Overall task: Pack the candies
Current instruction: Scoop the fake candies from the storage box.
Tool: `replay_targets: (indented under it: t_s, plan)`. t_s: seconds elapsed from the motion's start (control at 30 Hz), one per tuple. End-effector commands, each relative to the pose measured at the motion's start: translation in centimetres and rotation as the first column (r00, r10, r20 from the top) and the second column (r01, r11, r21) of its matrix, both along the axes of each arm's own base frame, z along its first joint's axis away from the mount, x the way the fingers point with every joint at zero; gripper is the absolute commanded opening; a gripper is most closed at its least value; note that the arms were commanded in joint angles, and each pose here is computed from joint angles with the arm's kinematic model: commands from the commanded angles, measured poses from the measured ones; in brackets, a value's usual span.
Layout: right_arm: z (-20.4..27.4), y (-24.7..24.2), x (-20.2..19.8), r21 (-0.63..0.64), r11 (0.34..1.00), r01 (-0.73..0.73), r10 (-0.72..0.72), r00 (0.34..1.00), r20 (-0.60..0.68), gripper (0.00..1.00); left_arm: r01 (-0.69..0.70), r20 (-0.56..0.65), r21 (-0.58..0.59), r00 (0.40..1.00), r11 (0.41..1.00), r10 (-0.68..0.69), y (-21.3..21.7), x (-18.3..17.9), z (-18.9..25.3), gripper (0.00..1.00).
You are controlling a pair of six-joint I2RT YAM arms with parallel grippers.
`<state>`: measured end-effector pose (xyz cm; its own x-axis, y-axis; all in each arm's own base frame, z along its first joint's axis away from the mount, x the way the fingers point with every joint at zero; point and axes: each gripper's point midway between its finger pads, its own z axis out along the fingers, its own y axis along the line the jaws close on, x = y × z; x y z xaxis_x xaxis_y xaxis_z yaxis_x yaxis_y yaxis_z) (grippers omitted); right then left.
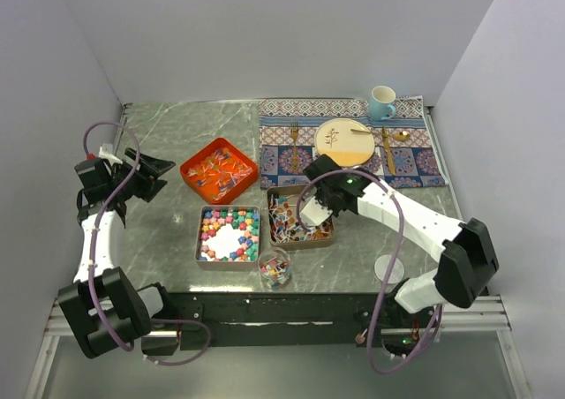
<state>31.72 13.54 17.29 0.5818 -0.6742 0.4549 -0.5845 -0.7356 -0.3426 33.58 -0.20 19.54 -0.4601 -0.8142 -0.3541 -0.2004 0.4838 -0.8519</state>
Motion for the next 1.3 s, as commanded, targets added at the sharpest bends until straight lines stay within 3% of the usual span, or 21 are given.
replay_targets:
  t_s: [0.0, 0.43, 0.97, 1.1, 1.27]
  plan:
    - [0.1, 1.9, 2.6, -0.049, 0.990, -0.130, 0.132, 0.990, 0.045, 0.00, -0.009, 0.026, 0.053, 1.000, 0.999, 0.008, 0.4, 0.1, -0.4, 0.80]
    - [-4.6, 5.4, 3.9, -0.072, 0.950, -0.304, 0.297, 0.950, -0.100, 0.00, -0.043, -0.002, 0.076, 0.999, 0.996, 0.043, 1.4, -1.1, -1.8, 0.80]
    - [-10.2, 7.4, -3.8, 0.067, 0.812, -0.580, 0.576, 0.776, -0.259, 0.00, -0.106, -0.044, 0.076, 0.993, 0.991, 0.109, 3.5, -0.8, -2.9, 0.80]
    - [-11.6, 8.9, -4.0, 0.171, 0.825, -0.539, 0.565, 0.791, -0.233, 0.00, -0.116, -0.046, 0.084, 0.992, 0.990, 0.120, 3.8, -0.8, -3.1, 0.80]
    - [-14.4, 10.5, -2.2, 0.276, 0.890, -0.364, 0.415, 0.896, -0.157, 0.00, -0.126, -0.065, 0.104, 0.989, 0.987, 0.133, 4.5, -1.1, -3.5, 0.80]
